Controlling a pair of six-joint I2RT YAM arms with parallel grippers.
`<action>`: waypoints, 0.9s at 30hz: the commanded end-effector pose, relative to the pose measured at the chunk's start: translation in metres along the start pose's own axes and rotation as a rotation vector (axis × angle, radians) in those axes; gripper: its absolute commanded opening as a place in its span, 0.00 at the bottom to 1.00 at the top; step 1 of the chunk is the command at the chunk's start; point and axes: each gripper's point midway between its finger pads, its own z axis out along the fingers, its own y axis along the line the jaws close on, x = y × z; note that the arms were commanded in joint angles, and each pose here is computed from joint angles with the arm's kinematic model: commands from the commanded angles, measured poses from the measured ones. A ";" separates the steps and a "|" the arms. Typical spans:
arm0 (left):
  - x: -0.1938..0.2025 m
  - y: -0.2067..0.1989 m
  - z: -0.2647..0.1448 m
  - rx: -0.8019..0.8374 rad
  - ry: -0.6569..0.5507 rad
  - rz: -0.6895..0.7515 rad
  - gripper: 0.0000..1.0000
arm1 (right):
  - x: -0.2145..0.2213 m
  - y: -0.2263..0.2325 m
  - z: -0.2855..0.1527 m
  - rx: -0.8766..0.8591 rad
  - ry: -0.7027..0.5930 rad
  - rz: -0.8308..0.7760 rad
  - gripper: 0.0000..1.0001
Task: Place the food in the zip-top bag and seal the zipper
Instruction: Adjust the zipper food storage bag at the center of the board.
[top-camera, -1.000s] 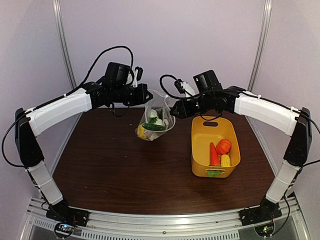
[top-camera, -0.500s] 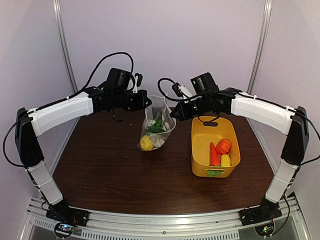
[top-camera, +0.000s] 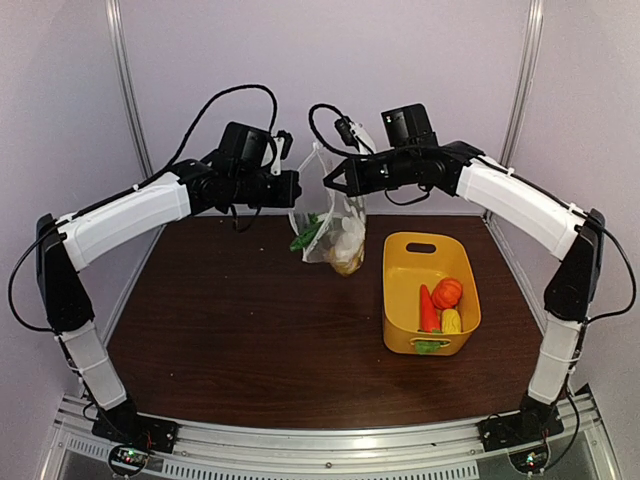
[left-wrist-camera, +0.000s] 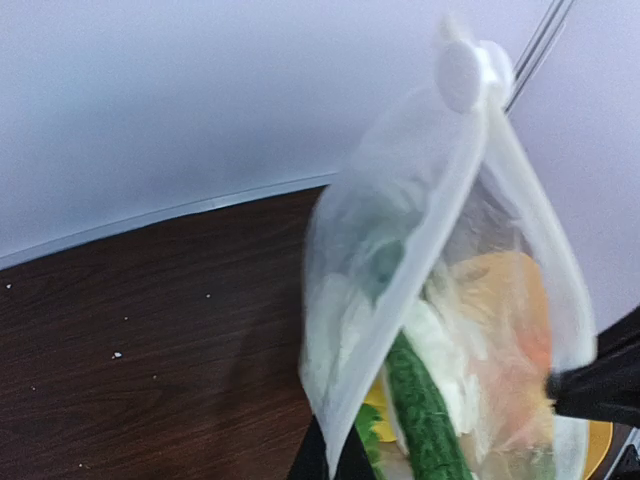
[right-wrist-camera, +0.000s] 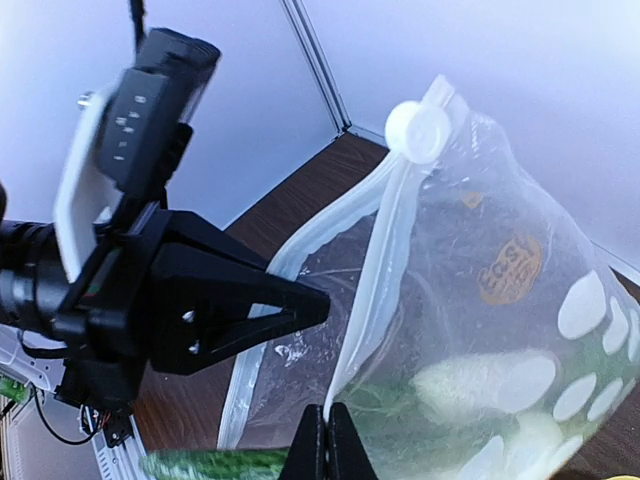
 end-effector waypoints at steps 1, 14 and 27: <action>-0.037 -0.042 -0.034 0.100 -0.099 0.070 0.00 | -0.001 0.007 -0.001 -0.062 0.026 -0.020 0.00; -0.045 -0.015 -0.023 -0.045 -0.093 0.097 0.00 | 0.019 -0.031 0.006 0.083 0.088 -0.060 0.02; 0.011 -0.030 -0.001 0.114 -0.017 0.090 0.00 | 0.023 0.045 -0.106 -0.089 0.008 -0.522 0.73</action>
